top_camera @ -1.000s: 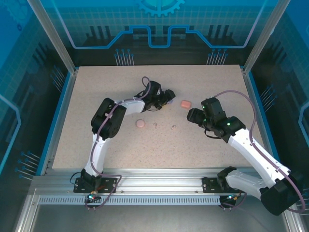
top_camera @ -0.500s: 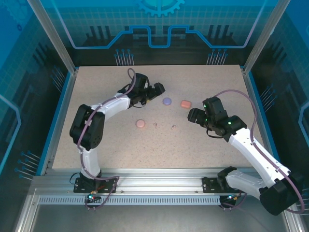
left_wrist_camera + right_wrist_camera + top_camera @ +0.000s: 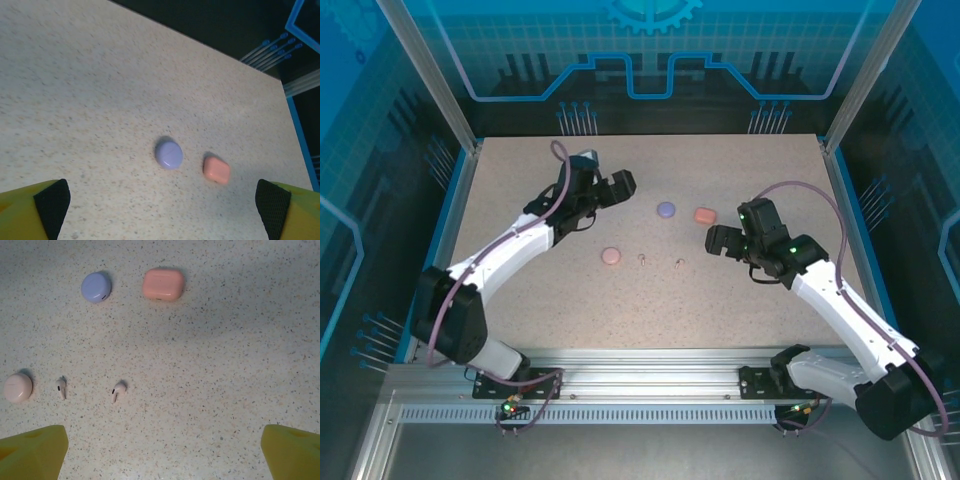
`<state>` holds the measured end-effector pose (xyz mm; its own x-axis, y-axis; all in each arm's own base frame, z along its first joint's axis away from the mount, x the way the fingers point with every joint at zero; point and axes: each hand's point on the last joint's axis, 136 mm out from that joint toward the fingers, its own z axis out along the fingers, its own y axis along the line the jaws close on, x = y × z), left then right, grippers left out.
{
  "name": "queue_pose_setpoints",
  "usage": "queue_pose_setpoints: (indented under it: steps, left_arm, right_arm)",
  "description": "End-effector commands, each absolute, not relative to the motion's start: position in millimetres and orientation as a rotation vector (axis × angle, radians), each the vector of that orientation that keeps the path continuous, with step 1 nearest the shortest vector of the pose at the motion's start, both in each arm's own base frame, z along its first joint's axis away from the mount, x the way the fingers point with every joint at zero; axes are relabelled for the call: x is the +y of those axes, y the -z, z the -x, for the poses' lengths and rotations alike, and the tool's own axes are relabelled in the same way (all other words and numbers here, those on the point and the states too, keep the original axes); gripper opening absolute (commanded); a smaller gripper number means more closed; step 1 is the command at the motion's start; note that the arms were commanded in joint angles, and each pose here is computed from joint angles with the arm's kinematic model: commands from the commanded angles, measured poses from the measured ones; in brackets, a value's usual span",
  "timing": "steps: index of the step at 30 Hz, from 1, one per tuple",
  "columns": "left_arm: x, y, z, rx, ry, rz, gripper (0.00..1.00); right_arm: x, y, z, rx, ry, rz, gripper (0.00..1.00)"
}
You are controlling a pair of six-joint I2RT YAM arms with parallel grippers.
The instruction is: Insert wireless bluetooth earbuds into charging case
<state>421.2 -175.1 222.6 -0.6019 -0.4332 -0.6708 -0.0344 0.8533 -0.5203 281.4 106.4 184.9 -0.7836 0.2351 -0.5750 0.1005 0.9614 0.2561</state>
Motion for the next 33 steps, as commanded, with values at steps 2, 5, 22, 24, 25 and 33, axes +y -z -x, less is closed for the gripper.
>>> queue_pose_setpoints:
  steps: [2,5,22,24,25,33]
  left_arm:
    - [-138.8,-249.9,-419.6,1.990,0.488,0.360,0.99]
    - [-127.0,-258.3,-414.8,1.927,0.481,0.342,0.99]
    - [-72.4,-266.8,-400.2,1.854,0.289,0.460,0.99]
    - [-71.9,-257.5,-397.3,1.889,0.271,0.451,0.99]
    - [-71.4,-252.9,-396.0,1.905,0.267,0.451,0.99]
    - [-68.9,-201.8,-384.9,2.040,0.304,0.571,0.99]
  right_arm:
    - [102.8,-195.3,-293.6,2.457,-0.236,-0.225,1.00]
    - [107.8,-196.3,-301.8,2.456,-0.239,-0.205,1.00]
    - [197.1,-203.1,-340.6,2.529,-0.315,0.064,1.00]
    - [212.8,-200.7,-343.1,2.546,-0.320,0.098,1.00]
    - [221.6,-199.3,-343.9,2.557,-0.327,0.113,1.00]
    - [272.0,-186.7,-350.9,2.624,-0.356,0.169,1.00]
